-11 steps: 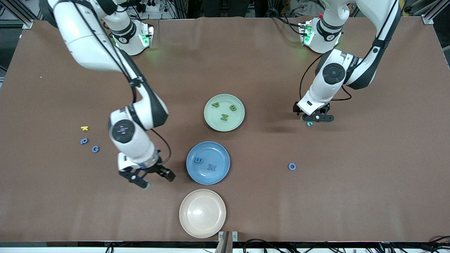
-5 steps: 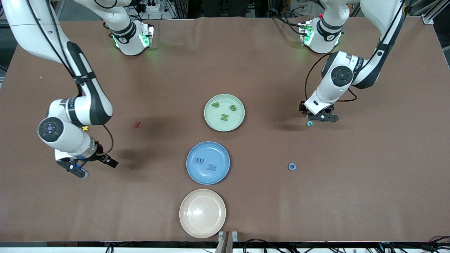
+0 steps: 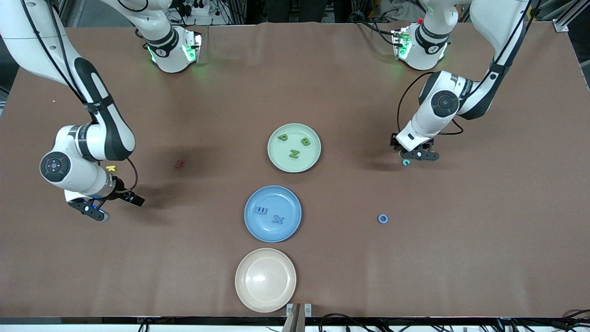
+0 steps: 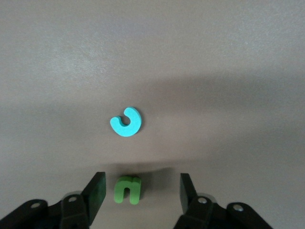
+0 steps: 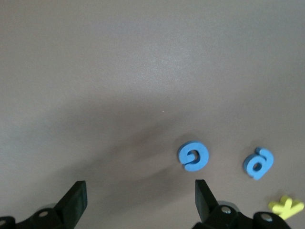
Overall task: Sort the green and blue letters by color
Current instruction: 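Grasp the green n with the left gripper while the right gripper grasps the G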
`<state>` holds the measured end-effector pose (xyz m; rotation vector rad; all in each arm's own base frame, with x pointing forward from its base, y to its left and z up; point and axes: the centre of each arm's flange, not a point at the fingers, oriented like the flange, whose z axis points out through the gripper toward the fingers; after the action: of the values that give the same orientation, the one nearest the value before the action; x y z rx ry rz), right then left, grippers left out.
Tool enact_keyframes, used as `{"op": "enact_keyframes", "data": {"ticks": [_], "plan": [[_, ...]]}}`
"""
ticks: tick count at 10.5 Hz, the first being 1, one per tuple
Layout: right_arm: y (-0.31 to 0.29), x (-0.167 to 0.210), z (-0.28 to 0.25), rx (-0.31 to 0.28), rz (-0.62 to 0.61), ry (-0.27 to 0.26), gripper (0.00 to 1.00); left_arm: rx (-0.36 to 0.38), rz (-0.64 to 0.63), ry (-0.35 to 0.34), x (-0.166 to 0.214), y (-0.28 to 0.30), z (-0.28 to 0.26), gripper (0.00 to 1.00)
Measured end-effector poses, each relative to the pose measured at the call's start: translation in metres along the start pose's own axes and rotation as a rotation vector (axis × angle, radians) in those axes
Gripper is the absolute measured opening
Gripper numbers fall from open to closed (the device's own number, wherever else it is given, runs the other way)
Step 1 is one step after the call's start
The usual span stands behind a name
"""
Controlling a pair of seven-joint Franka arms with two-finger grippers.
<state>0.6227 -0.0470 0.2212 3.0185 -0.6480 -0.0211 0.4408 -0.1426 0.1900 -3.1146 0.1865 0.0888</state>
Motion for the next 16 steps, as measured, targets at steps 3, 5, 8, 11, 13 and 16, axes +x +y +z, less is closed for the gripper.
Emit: {"op": "enact_keyframes", "data": {"ticks": [3,5,8,11,13,16], "plan": [[0.033,-0.005,0.022,0.015,-0.164,0.011,1.0,-0.008,0.017,-0.011,-0.002,0.001,0.008,0.67],[0.046,-0.008,0.029,0.019,-0.183,0.014,1.0,-0.009,0.049,-0.012,0.0,-0.005,0.009,0.64],[0.047,-0.007,0.03,0.031,-0.185,0.046,1.0,-0.016,0.098,-0.015,0.004,-0.039,0.011,0.61],[0.052,-0.007,0.038,0.042,-0.176,0.069,1.0,-0.018,0.105,-0.013,0.004,-0.039,0.011,0.61],[0.054,-0.006,0.042,0.047,-0.171,0.077,1.0,-0.018,0.106,-0.013,0.004,-0.036,0.011,0.61],[0.055,-0.008,0.055,0.057,-0.166,0.086,0.9,-0.018,0.114,-0.013,0.004,-0.032,0.011,0.6]]}}
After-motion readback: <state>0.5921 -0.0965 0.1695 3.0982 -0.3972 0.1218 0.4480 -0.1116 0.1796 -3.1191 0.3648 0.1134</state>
